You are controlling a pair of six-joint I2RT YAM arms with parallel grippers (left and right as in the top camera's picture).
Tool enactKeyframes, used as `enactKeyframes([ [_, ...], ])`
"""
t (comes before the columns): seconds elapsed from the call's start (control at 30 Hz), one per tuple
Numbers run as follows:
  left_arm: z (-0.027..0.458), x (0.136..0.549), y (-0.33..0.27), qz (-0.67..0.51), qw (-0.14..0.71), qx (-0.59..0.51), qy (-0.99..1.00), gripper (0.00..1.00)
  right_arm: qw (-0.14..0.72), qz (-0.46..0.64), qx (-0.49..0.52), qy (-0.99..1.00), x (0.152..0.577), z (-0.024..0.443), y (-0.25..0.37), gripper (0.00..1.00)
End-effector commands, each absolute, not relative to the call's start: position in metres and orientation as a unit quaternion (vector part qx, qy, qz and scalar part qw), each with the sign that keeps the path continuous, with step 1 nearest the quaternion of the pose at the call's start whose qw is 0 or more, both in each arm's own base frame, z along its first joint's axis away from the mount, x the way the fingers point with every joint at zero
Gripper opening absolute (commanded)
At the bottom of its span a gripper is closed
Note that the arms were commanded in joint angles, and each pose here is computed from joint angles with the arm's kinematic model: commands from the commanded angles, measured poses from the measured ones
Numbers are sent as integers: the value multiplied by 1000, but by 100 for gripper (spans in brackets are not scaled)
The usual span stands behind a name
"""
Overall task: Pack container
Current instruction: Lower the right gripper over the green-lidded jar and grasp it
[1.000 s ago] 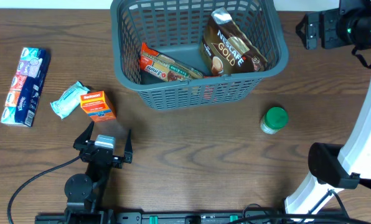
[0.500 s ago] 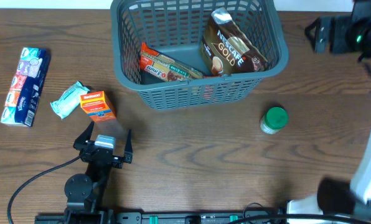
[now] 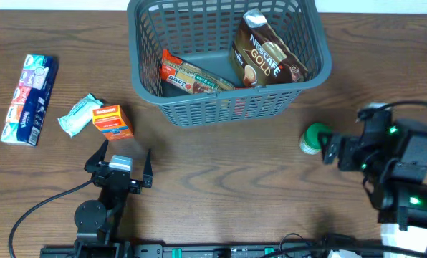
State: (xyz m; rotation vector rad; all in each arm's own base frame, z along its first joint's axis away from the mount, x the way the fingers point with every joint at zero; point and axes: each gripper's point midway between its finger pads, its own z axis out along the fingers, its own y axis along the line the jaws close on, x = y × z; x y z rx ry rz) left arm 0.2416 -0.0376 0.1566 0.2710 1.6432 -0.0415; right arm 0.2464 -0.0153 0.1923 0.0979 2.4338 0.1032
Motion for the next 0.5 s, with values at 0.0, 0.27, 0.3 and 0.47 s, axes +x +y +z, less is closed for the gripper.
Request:
enactKeyframes([
  [0.0, 141, 241, -39, -18, 657, 128, 743, 98, 307, 65, 105, 944, 238, 155, -13, 99],
  [0.27, 141, 241, -39, -18, 657, 128, 743, 99, 271, 82, 162, 945, 244, 89, -14, 99],
  [0.3, 141, 241, -39, -18, 657, 128, 743, 99, 269, 81, 163, 946, 246, 85, -15, 99],
  [0.47, 141, 241, -39, -18, 657, 128, 743, 98, 264, 74, 155, 949, 265, 69, -16, 99],
])
